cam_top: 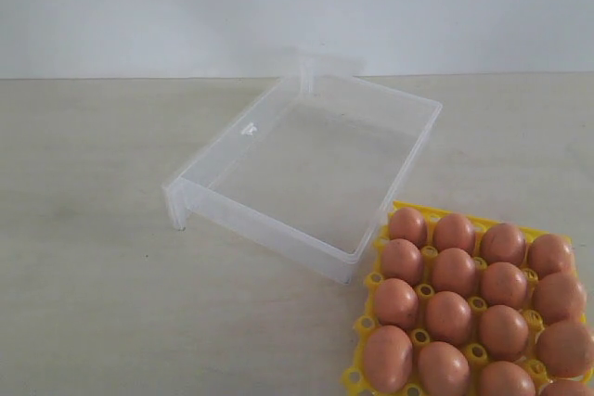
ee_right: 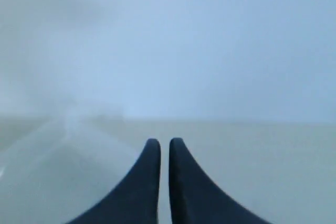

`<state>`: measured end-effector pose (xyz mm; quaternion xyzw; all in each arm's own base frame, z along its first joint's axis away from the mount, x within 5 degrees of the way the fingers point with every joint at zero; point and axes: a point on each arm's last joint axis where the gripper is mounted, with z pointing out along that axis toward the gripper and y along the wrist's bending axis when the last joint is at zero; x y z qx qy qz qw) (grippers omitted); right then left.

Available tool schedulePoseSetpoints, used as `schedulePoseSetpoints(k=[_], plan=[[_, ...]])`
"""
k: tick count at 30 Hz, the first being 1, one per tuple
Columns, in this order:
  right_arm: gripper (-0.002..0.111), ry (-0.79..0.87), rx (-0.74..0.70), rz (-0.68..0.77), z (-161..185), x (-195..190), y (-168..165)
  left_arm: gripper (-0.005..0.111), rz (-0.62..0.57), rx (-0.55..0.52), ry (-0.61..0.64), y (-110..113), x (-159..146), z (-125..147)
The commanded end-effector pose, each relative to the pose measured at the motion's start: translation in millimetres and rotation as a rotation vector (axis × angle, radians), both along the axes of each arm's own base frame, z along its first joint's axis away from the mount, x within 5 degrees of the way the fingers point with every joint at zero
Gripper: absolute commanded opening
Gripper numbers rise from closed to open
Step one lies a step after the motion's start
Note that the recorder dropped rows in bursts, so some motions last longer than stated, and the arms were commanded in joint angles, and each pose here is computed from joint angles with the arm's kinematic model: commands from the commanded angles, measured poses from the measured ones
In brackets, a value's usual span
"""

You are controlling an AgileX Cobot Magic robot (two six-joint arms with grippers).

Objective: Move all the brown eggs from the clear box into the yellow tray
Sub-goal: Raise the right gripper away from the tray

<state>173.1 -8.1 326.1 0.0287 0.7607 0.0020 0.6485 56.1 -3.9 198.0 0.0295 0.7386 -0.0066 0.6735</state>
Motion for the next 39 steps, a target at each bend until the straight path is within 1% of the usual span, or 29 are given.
schedulePoseSetpoints(k=[1,4,6,8,9,12,14,17,19,22,24,25,27,29,30,32,39], plan=[[0.0,-0.274,0.003,-0.142,60.7,-3.3,-12.6,0.004,-0.003,0.002,-0.002,-0.1,-0.1,-1.0],[0.0,-0.434,0.004,-0.155,104.4,-21.9,-12.8,0.004,-0.003,0.002,-0.002,-0.1,-0.1,-1.0],[0.0,-0.539,-0.003,-0.13,134.0,-46.0,-9.1,0.004,-0.003,0.002,-0.002,-0.1,-0.1,-1.0],[0.0,-0.612,-0.043,-0.084,154.3,-74.7,-2.9,0.004,-0.003,0.002,-0.002,-0.1,-0.1,-1.0],[0.0,-0.62,-0.071,-0.051,158.2,-85.5,1.1,0.004,-0.003,0.002,-0.002,-0.1,-0.1,-1.0],[0.0,-0.61,-0.189,0.055,156.1,-115.7,13.8,0.004,-0.003,0.002,-0.002,-0.1,-0.1,-1.0],[0.0,-0.537,-0.234,0.174,142.1,-127.5,25.0,0.004,-0.003,0.002,-0.002,-0.1,-0.1,-1.0],[0.0,-0.394,-0.271,0.339,118.1,-133.7,38.6,0.004,-0.003,0.002,-0.002,-0.1,-0.1,-1.0],[0.0,-0.317,-0.296,0.397,104.8,-133.1,42.6,0.004,-0.003,0.002,-0.002,-0.1,-0.1,-1.0],[0.0,-0.26,-0.357,0.369,92.2,-125.4,38.9,0.004,-0.003,0.002,-0.002,-0.1,-0.1,-1.0],[0.0,-0.283,-0.345,0.291,88.5,-115.5,32.1,0.004,-0.003,0.002,-0.002,-0.1,-0.1,-1.0],[0.0,-0.307,-0.31,0.25,88.0,-111.5,28.8,0.004,-0.003,0.002,-0.002,-0.1,-0.1,-1.0],[0.0,-0.365,-0.165,0.149,86.1,-102.6,19.8,0.004,-0.003,0.002,-0.002,-0.1,-0.1,-1.0],[0.0,-0.394,-0.034,0.09,81.6,-98.3,14.1,0.004,-0.003,0.002,-0.002,-0.1,-0.1,-1.0],[0.0,-0.394,0.006,0.083,78.8,-97.6,13.2,0.004,-0.003,0.002,-0.002,-0.1,-0.1,-1.0],[0.0,-0.388,0.033,0.085,77.2,-97.0,13.3,0.004,-0.003,0.002,-0.002,-0.1,-0.1,-1.0],[0.0,-0.383,0.033,0.088,76.9,-97.0,13.6,0.004,-0.003,0.002,-0.002,-0.1,-0.1,-1.0]])
